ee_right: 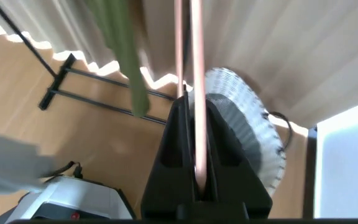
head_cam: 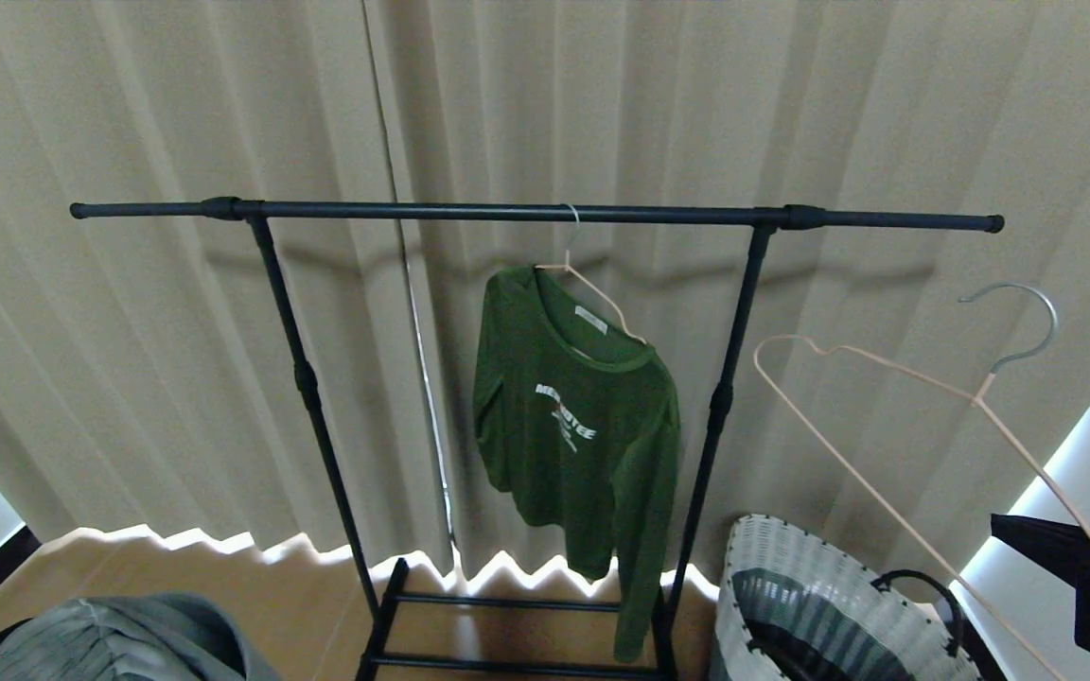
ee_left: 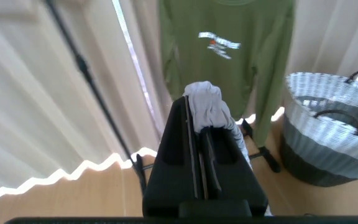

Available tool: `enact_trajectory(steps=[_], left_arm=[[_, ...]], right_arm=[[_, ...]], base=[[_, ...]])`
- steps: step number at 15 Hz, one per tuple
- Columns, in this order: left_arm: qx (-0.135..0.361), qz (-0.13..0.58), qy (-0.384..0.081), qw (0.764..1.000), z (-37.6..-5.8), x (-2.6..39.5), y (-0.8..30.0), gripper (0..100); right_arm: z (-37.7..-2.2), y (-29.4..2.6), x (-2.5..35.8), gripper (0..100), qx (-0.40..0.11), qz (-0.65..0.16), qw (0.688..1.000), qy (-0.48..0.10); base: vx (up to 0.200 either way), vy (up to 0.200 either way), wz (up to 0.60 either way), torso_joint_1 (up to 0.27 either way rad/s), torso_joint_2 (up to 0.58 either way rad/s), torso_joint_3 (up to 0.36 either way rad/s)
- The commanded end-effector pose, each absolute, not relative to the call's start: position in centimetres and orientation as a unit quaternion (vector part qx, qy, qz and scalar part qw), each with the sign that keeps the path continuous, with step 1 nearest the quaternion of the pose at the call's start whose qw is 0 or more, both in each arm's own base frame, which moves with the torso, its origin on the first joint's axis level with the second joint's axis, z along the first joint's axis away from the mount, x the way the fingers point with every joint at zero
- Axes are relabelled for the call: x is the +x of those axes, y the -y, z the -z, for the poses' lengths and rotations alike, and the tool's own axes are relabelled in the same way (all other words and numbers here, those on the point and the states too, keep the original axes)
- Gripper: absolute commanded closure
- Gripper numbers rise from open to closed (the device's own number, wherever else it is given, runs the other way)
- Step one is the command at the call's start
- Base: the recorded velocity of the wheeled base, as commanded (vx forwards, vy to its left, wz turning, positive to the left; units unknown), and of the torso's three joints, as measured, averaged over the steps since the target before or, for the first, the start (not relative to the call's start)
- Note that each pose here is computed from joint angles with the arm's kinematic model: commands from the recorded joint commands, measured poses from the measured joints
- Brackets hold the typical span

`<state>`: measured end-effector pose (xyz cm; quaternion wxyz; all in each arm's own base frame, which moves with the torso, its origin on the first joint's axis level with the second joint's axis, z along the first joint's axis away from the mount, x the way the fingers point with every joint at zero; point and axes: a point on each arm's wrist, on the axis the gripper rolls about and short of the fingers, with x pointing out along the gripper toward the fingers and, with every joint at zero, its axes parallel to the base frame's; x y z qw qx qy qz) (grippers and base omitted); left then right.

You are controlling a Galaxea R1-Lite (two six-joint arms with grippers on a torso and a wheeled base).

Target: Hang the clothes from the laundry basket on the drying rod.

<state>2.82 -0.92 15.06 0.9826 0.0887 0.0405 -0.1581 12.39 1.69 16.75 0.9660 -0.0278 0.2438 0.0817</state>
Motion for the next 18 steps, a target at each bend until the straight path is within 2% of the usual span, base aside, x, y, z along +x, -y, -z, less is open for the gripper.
enact_trajectory(steps=[1, 8, 14, 18], left_arm=[[0.089, 0.158, -0.041, 0.983, -15.0, 2.8, 0.9, 100], [0.089, 0.159, -0.044, 0.982, -14.9, 2.8, 0.9, 100], [0.095, 0.164, -0.074, 0.979, -14.1, 3.3, 1.1, 100], [0.113, 0.164, -0.146, 0.969, -17.3, 8.8, 3.0, 100]], right_arm=[[-16.7, -1.7, 12.4, 100, -0.028, -0.082, 0.966, -0.244], [-16.9, -2.0, 12.4, 100, -0.03, -0.096, 0.965, -0.24], [-17.2, -4.0, 12.1, 100, -0.031, -0.208, 0.95, -0.232], [-17.4, -6.6, 11.6, 100, -0.019, -0.297, 0.929, -0.218]], base=[[0.0, 0.2, 0.0, 0.002, -0.01, 0.012], [0.0, 0.2, 0.0, 0.001, 0.0, 0.002], [0.0, 0.0, 0.0, 0.0, 0.0, 0.0], [0.0, 0.0, 0.0, 0.0, 0.0, 0.0]])
